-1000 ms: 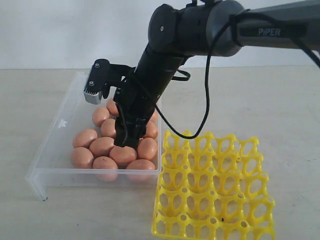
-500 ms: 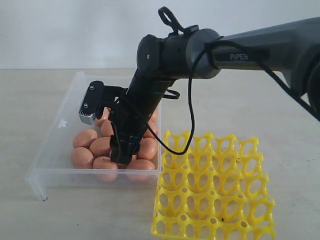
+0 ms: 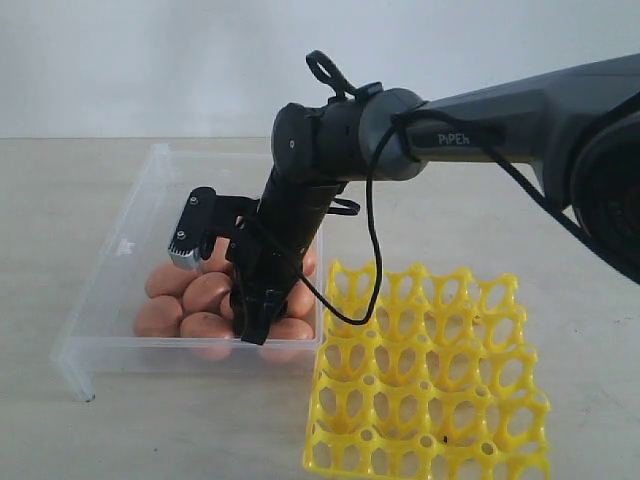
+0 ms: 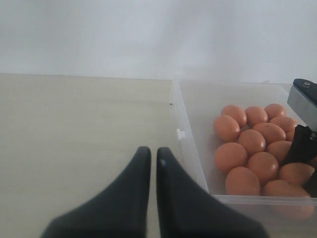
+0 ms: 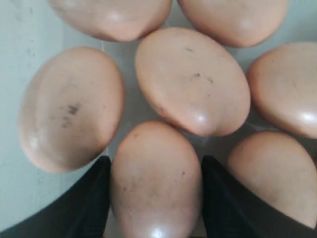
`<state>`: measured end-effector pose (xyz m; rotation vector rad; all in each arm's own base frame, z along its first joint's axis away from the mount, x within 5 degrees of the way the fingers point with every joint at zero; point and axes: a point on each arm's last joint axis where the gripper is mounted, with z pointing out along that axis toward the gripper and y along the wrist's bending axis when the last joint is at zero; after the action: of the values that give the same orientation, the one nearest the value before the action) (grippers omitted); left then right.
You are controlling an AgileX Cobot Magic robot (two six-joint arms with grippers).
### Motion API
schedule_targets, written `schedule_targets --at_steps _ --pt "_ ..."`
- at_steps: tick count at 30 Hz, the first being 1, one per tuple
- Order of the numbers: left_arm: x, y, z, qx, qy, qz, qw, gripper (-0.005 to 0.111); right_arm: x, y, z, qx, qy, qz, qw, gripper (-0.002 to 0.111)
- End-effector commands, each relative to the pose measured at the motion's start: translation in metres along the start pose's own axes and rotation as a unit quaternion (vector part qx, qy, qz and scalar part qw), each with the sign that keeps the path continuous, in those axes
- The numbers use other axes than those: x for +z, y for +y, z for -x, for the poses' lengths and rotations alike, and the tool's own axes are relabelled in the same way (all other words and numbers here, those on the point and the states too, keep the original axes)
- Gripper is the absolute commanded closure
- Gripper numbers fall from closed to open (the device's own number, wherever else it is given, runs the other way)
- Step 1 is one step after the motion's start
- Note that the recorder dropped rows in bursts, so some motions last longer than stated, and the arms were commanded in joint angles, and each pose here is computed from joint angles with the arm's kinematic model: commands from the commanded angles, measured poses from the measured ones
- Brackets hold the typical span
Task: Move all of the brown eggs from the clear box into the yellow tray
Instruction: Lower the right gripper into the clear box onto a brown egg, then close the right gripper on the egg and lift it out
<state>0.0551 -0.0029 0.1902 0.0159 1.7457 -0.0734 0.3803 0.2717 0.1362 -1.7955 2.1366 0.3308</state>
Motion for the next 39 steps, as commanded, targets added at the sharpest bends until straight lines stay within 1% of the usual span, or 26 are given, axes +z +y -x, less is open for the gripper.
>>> schedule_targets --at_steps 1,2,5,10,13,17,20,23,25,27,29,31,32,34,35,38,39 --pt "0.0 0.0 0.0 0.0 -0.004 0.001 1.0 0.103 -0.001 -0.001 0.0 0.006 0.005 -0.008 1.0 0.103" --pt "0.0 0.0 0.0 0.0 -0.004 0.001 1.0 0.103 -0.004 -0.001 0.002 0.011 0.0 -0.009 1.0 0.108" --pt "0.0 0.0 0.0 0.0 -0.004 0.001 1.0 0.103 -0.014 -0.001 0.006 0.015 -0.01 -0.014 1.0 0.108" --pt "0.0 0.0 0.0 0.0 -0.004 0.001 1.0 0.103 -0.052 0.001 0.019 0.02 -0.041 -0.043 0.998 0.108" --pt "0.0 0.0 0.0 0.0 -0.004 0.001 1.0 0.103 -0.084 0.005 0.028 0.058 -0.067 -0.059 0.994 0.108" --pt "0.0 0.0 0.0 0.0 -0.004 0.001 1.0 0.103 -0.116 0.014 0.033 0.111 -0.079 -0.053 0.989 0.108" --pt "0.0 0.0 0.0 0.0 -0.004 0.001 1.0 0.103 -0.125 0.021 0.031 0.141 -0.091 -0.048 0.985 0.109" --pt "0.0 0.0 0.0 0.0 -0.004 0.001 1.0 0.103 -0.127 0.034 0.018 0.175 -0.134 -0.073 0.973 0.109" --pt "0.0 0.0 0.0 0.0 -0.004 0.001 1.0 0.103 -0.131 0.045 0.003 0.217 -0.184 -0.114 0.952 0.109" --pt "0.0 0.0 0.0 0.0 -0.004 0.001 1.0 0.103 -0.139 0.055 -0.015 0.261 -0.236 -0.171 0.92 0.109" --pt "0.0 0.0 0.0 0.0 -0.004 0.001 1.0 0.103 -0.148 0.067 -0.037 0.297 -0.27 -0.226 0.888 0.109" --pt "0.0 0.0 0.0 0.0 -0.004 0.001 1.0 0.103 -0.159 0.079 -0.061 0.309 -0.294 -0.287 0.858 0.109" --pt "0.0 0.0 0.0 0.0 -0.004 0.001 1.0 0.103 -0.162 0.086 -0.071 0.31 -0.3 -0.307 0.848 0.109" --pt "0.0 0.0 0.0 0.0 -0.004 0.001 1.0 0.103 -0.171 0.095 -0.088 0.319 -0.321 -0.353 0.819 0.109" --pt "0.0 0.0 0.0 0.0 -0.004 0.001 1.0 0.103 -0.174 0.098 -0.094 0.33 -0.334 -0.365 0.804 0.109" --pt "0.0 0.0 0.0 0.0 -0.004 0.001 1.0 0.103 -0.184 0.104 -0.11 0.388 -0.393 -0.397 0.733 0.109" --pt "0.0 0.0 0.0 0.0 -0.004 0.001 1.0 0.103 -0.185 0.104 -0.118 0.419 -0.418 -0.405 0.697 0.109"
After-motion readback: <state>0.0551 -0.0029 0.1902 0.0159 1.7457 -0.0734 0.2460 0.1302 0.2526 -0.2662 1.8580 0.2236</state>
